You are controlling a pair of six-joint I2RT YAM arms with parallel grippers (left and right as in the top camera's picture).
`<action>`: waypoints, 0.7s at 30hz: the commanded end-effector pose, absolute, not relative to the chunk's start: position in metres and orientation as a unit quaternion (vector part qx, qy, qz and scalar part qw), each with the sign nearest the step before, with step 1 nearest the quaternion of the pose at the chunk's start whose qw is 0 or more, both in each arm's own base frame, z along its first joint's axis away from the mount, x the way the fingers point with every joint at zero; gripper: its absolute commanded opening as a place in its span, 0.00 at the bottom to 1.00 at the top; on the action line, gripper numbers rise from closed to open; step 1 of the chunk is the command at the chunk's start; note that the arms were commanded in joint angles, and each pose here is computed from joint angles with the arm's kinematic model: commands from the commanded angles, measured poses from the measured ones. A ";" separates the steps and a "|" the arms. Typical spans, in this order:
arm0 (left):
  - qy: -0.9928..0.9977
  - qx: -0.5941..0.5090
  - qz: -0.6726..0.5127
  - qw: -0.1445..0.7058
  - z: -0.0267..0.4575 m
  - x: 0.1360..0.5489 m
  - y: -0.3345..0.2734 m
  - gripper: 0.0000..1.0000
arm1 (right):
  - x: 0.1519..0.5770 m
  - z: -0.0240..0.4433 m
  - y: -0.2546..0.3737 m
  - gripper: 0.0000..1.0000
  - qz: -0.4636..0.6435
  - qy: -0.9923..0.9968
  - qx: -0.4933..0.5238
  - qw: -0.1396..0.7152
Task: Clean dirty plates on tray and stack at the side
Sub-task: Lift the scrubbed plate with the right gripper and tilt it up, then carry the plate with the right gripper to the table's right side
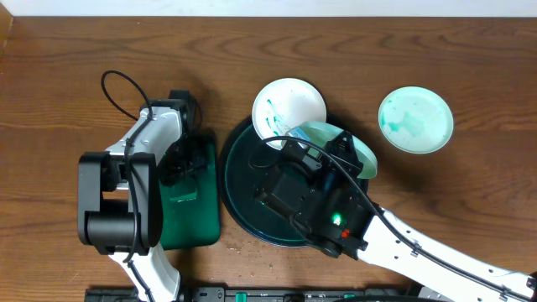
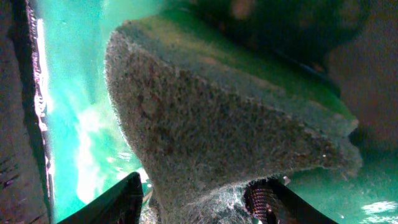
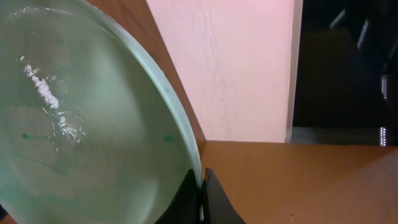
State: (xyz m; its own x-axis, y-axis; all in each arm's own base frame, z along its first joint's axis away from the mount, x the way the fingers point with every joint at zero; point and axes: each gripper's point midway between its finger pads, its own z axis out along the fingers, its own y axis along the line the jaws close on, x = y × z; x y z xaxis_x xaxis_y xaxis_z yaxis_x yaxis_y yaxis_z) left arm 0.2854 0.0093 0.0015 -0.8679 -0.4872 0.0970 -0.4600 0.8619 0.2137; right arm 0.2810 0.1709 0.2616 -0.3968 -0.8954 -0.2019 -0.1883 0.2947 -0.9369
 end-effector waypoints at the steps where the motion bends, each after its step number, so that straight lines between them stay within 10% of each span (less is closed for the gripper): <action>1: -0.962 0.245 -0.088 0.088 -0.006 0.281 0.007 0.62 | 0.281 0.277 0.169 0.01 -0.465 0.694 -0.373 0.403; 21: -0.962 0.244 -0.087 0.088 -0.006 0.280 0.006 0.61 | 0.287 0.298 0.188 0.01 -0.481 0.669 -0.365 0.434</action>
